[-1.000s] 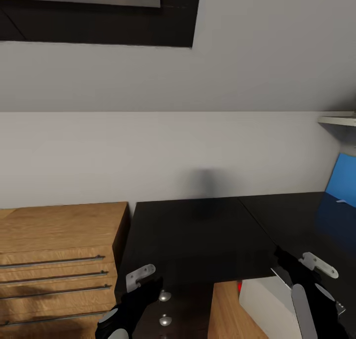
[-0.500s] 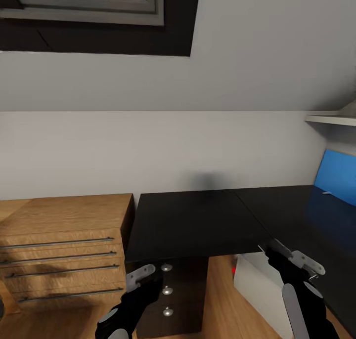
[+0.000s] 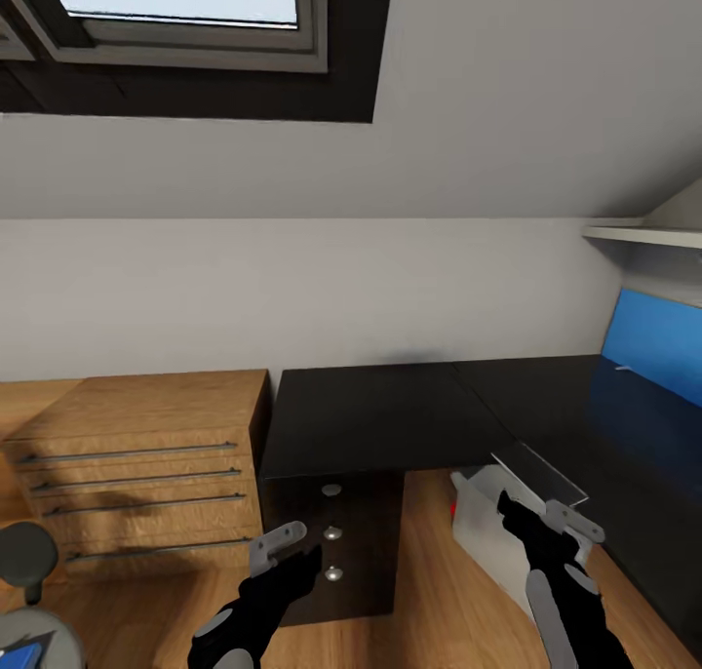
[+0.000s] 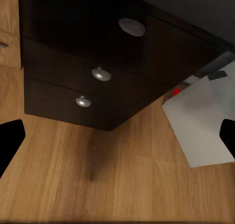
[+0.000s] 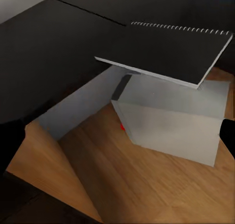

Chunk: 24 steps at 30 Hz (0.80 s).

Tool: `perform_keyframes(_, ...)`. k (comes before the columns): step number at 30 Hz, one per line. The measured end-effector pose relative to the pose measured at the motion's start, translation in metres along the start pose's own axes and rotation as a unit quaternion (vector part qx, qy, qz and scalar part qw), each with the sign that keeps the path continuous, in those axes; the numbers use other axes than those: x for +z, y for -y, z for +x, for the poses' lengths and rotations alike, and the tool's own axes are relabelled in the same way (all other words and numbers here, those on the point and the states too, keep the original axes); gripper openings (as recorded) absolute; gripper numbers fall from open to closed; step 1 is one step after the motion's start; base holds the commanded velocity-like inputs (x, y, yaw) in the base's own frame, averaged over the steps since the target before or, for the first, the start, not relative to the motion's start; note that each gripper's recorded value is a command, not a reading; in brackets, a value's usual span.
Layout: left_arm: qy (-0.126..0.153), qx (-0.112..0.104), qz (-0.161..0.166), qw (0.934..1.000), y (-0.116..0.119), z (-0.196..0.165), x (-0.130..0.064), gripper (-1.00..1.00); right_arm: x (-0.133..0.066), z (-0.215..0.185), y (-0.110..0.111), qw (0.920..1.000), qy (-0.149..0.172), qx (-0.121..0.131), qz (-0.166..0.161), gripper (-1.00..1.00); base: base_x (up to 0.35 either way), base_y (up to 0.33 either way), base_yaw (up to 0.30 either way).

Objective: In the bedroom, organize the workspace by keeping the computer under the desk, ensuring the monitor is on the desk, placing the keyboard on the desk next to the monitor, placing the mouse on the desk next to the keyboard, moving the folder from the swivel chair onto the desk next to the mouse, stacking the notebook on top of the folder with the pen on top of the notebook, and positioning the swivel chair next to the desk.

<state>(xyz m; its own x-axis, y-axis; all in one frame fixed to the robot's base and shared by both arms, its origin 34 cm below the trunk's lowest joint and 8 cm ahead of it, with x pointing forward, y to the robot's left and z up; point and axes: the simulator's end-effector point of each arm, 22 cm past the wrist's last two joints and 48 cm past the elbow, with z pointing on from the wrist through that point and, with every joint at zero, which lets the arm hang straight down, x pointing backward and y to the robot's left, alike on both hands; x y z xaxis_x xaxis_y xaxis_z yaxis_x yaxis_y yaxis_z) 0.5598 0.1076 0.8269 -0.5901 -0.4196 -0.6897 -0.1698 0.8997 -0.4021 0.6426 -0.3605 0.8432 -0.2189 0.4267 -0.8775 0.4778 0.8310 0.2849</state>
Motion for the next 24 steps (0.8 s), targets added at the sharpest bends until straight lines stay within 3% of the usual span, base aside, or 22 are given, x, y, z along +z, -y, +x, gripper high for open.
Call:
perform_keyframes(11, 0.0, -0.002, 0.0, 1.0, -0.004, 0.011, 0.008, 1.0, 0.013, 0.051, 0.008, 0.9997, 0.023, 0.003, 0.007, 1.0, 0.0, 0.0, 0.0)
perform_keyframes(13, 0.0, -0.002, 0.0, 1.0, -0.006, 0.013, 0.01, 1.0, 0.015, 0.069, 0.008, 0.9992, 0.04, 0.001, 0.007, 1.0, 0.0, 0.0, 0.0)
perform_keyframes(15, 0.0, -0.002, -0.001, 1.0, -0.007, 0.016, 0.012, 1.0, 0.013, 0.086, 0.015, 0.9972, 0.072, 0.008, 0.013, 1.0, 0.0, 0.0, 0.0)
perform_keyframes(18, 0.0, -0.002, -0.001, 1.0, -0.009, 0.02, 0.015, 1.0, 0.009, 0.107, 0.017, 0.9953, 0.093, 0.023, 0.02, 1.0, 0.0, 0.0, 0.0)
perform_keyframes(24, 0.0, -0.001, 0.0, 1.0, -0.013, 0.028, 0.02, 1.0, 0.008, 0.13, 0.012, 0.994, 0.099, 0.039, 0.023, 1.0, 0.0, 0.0, 0.0)
